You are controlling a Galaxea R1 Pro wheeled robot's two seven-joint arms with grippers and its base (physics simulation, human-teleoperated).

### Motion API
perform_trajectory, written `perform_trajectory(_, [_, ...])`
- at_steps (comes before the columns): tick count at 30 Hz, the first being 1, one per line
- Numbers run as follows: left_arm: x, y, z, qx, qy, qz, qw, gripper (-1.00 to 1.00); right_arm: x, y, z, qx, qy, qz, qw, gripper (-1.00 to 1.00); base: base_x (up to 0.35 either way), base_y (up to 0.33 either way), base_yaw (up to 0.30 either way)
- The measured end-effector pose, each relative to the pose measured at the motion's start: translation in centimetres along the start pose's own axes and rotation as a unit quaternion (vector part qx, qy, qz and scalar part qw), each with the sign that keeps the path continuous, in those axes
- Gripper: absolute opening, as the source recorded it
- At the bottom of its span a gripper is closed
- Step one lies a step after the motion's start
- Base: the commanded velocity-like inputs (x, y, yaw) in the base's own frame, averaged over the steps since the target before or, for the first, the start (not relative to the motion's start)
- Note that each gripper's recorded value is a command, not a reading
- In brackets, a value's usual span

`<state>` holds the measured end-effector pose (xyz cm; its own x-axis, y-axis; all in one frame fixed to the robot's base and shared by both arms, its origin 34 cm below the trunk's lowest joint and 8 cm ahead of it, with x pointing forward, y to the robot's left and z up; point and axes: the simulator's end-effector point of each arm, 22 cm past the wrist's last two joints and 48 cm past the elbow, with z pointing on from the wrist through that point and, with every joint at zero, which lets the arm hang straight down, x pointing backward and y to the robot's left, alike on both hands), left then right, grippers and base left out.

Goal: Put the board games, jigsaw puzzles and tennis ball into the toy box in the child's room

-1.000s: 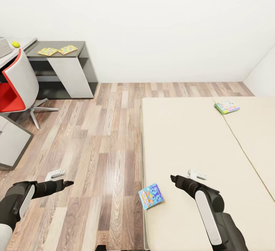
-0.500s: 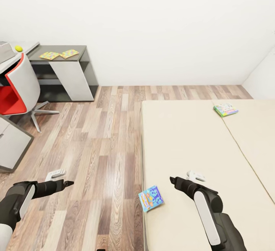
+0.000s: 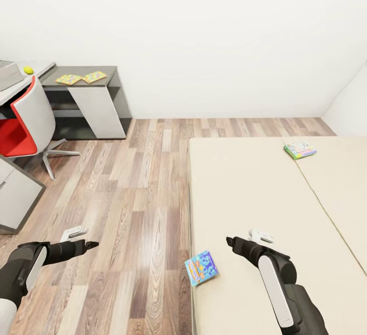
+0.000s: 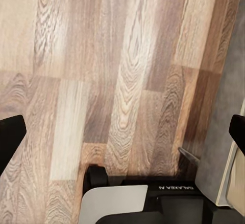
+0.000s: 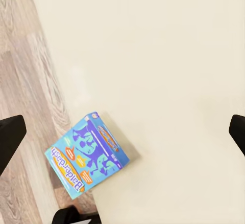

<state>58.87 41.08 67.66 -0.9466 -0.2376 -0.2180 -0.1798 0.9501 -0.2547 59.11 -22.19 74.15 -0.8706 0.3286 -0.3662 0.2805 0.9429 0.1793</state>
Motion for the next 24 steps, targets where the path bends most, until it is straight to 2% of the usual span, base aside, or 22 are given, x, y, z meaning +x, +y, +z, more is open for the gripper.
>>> perform_trajectory(24, [-1.4,-0.7,-1.4,0.004,-0.019,0.004,0.9998,1.0,-1.3,0.6,-1.0,-0.006,-0.024,0.005,0.9997,1.0,0.0,0.0,0.051])
